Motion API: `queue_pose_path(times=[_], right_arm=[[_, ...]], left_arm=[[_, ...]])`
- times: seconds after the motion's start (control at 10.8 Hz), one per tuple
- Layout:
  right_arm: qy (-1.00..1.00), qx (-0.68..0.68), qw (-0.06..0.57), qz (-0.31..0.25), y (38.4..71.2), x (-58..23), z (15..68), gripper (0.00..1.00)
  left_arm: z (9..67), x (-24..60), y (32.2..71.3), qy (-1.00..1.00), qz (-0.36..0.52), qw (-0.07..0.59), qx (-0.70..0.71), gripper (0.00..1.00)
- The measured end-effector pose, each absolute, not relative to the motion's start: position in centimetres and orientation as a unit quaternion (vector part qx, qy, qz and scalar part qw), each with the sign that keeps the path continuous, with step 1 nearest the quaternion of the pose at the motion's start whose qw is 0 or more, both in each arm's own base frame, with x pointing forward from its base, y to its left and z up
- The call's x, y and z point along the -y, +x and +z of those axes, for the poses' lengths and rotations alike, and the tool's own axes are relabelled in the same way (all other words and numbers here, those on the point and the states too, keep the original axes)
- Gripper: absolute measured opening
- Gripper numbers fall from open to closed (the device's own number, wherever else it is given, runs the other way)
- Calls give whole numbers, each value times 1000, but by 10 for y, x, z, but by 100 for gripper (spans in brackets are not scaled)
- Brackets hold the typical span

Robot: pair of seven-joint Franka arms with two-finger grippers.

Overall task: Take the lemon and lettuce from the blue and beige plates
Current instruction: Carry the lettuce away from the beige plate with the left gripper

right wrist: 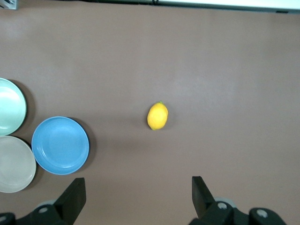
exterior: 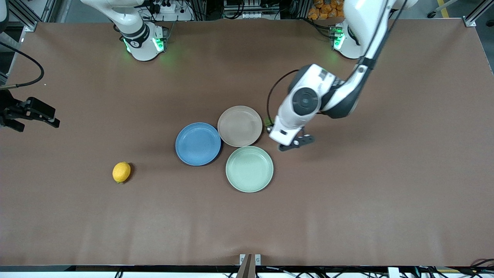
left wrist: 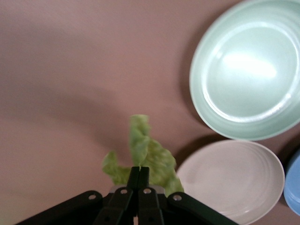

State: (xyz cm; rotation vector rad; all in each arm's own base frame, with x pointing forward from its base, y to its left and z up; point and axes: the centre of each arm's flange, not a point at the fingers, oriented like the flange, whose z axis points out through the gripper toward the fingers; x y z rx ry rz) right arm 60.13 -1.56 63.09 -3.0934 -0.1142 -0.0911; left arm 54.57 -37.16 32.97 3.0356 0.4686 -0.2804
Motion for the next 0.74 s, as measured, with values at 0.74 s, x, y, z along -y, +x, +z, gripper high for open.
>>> queue_pose_path(times=[0.74], right_arm=[[-999,30,18,-17,596,21,632,100]], left_arm=[[347,90,632,986,-111,43,-118,1]])
